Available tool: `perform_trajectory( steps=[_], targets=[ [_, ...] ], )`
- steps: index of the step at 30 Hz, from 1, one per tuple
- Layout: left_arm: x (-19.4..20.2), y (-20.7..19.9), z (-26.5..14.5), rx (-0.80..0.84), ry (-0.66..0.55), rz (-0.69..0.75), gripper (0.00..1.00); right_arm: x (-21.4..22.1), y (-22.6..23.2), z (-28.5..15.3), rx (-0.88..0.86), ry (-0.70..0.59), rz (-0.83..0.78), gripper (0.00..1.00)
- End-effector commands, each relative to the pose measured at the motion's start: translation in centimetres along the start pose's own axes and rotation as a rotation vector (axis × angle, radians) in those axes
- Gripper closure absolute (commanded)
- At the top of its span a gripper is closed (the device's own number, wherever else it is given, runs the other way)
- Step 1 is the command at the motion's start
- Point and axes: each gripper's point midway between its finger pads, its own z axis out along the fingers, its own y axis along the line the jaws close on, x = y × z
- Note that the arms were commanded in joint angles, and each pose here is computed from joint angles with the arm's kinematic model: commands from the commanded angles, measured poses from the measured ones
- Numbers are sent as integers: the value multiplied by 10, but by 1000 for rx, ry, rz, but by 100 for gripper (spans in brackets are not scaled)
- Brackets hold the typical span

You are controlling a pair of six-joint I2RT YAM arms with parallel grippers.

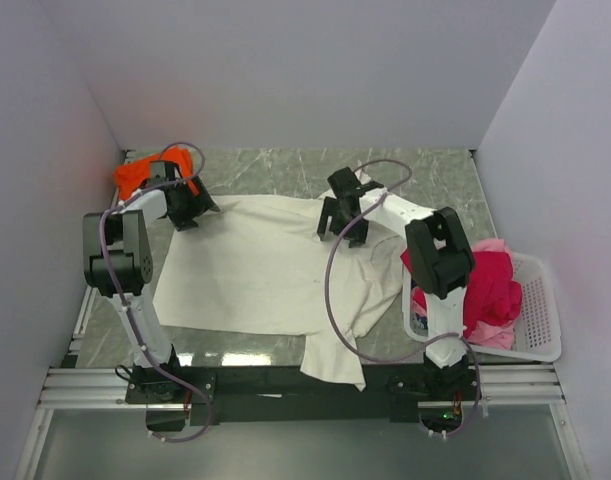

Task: Fold and stack the t-shirts
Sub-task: Fold the tshirt

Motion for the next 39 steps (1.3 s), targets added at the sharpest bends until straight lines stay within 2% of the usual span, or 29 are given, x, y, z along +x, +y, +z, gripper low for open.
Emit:
perform_trajectory(
  steps=[1, 8, 14, 17, 21, 23, 24, 29, 32, 39],
  targets=[
    [5, 30, 27, -97, 56, 46, 12, -19, 14, 5, -24, 21, -5, 12],
    [-32, -5, 37, 23, 34, 94, 13, -78, 37, 3, -69, -20, 20, 12],
    [-57, -46, 7, 129, -32, 144, 13, -108, 71, -41, -227, -132, -37, 12],
    [-69, -67, -24, 178, -101, 159, 13, -114, 75, -77, -277, -206, -51, 12],
    [-62, -78, -65, 204, -161, 155, 12, -96, 61, -113, -271, -238, -50, 12],
    [-43, -66, -65, 180, -134, 134, 12, -72, 48, -106, -234, -198, -44, 12],
    [-39, -65, -73, 173, -147, 134, 12, -67, 44, -117, -238, -211, -42, 12],
    [22, -25, -66, 109, -59, 79, 13, -8, 13, -103, -184, -137, -28, 12],
    [45, -12, -65, 97, -37, 61, 12, 13, -3, -93, -156, -113, 0, 12],
    [62, 19, -39, 0, 37, 33, 12, 31, -25, -70, -90, -83, 22, 12]
  ],
)
